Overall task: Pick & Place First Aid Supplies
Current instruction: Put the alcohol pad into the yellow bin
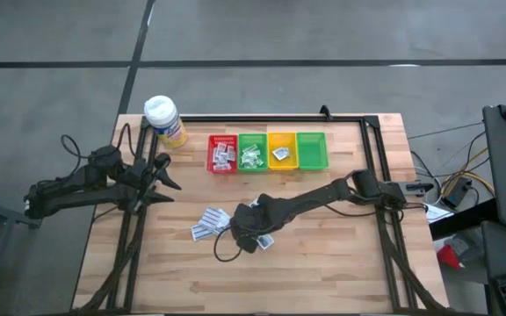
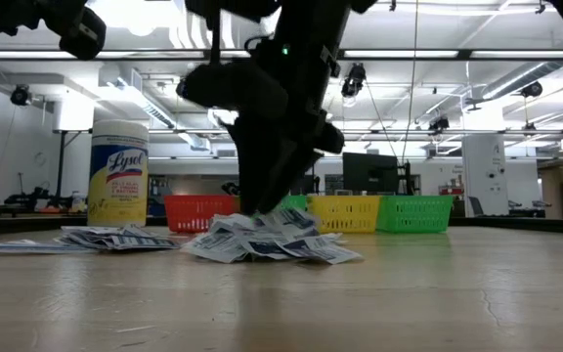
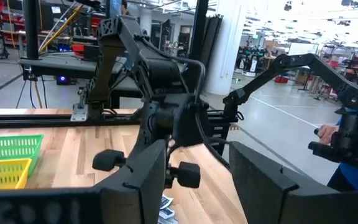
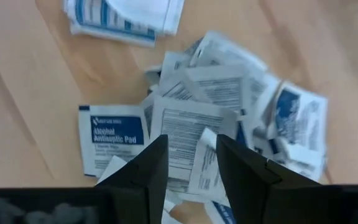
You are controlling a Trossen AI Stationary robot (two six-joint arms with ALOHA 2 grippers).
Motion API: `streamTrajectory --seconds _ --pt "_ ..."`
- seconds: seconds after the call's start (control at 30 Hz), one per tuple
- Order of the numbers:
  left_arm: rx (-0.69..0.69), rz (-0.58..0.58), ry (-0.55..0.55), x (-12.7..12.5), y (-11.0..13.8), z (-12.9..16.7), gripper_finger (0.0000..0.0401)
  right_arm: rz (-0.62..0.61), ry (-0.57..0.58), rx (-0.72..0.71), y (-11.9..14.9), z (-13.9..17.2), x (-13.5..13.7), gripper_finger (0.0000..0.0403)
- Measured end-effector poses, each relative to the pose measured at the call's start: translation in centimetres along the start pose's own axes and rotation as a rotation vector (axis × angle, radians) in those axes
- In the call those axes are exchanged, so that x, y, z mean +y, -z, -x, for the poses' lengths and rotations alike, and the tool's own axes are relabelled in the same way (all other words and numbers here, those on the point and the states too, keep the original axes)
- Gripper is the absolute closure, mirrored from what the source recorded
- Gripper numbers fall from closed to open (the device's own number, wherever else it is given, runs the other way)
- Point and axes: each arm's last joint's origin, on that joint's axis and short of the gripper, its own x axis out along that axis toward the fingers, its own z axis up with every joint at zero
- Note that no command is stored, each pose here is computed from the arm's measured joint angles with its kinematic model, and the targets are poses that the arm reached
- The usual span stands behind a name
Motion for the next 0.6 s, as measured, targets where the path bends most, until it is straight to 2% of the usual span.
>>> streamTrajectory --seconds 0.37,0.6 --pt "-0.005 -0.002 0.001 -0.01 -0.06 0.0 0.0226 -0.023 0.025 0.044 0.43 -0.48 -0.14 0.0297" --pt "-0.006 -0.003 0.001 -0.01 -0.06 0.0 0.0226 -0.022 0.081 0.096 0.97 -0.37 -0.65 0.0335"
